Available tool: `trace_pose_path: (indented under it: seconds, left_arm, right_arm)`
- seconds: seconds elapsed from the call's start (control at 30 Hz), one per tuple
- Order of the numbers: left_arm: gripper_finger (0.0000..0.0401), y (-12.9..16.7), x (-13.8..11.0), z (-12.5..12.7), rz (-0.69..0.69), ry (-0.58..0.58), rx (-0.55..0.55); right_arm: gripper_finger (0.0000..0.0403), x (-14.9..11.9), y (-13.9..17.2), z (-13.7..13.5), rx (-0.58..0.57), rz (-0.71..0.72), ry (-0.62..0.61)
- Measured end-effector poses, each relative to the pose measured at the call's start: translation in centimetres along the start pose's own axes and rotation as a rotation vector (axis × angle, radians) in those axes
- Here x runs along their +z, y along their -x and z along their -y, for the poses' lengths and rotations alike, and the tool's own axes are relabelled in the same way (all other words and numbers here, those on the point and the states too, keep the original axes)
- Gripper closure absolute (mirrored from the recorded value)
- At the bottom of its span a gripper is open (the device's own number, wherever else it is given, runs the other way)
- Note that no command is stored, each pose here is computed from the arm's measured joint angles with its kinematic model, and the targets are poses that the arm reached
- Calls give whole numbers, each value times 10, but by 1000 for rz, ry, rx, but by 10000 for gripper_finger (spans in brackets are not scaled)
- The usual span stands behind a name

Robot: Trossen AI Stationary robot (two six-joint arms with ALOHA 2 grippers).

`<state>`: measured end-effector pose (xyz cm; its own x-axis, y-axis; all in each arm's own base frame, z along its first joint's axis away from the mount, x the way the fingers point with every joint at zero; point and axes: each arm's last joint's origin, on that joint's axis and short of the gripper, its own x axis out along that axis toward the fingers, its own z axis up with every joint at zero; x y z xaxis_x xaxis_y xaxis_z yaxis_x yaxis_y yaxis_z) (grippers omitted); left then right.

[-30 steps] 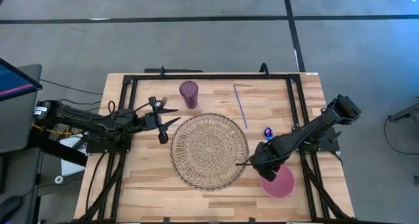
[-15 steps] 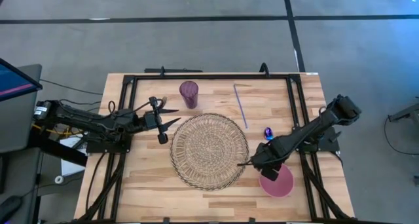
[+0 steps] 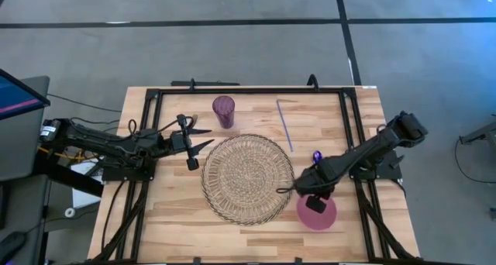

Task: Pick & Place Utensil
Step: Put the pink bowl on the brown mat

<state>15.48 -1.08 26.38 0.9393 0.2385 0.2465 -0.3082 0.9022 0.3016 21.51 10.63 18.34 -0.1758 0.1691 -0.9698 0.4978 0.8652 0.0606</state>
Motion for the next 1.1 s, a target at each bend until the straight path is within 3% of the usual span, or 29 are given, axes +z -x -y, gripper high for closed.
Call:
trace_pose_path:
  seconds: [0.2,0.4,0.53,0.77,1.1]
  left_arm:
    - [261,0,0,0,0,0,0]
    - [261,0,0,0,0,0,0]
    - [261,0,0,0,0,0,0]
    - [261,0,0,0,1,0,0]
    - [261,0,1,0,6,2,2]
  right_arm:
    - [397,7,7,-1,53,-10,-37]
    - [398,19,39,-13,175,47,-22]
    - [395,33,60,-19,235,191,72]
    - [396,70,78,-12,234,524,253]
    - [389,109,97,8,385,693,157]
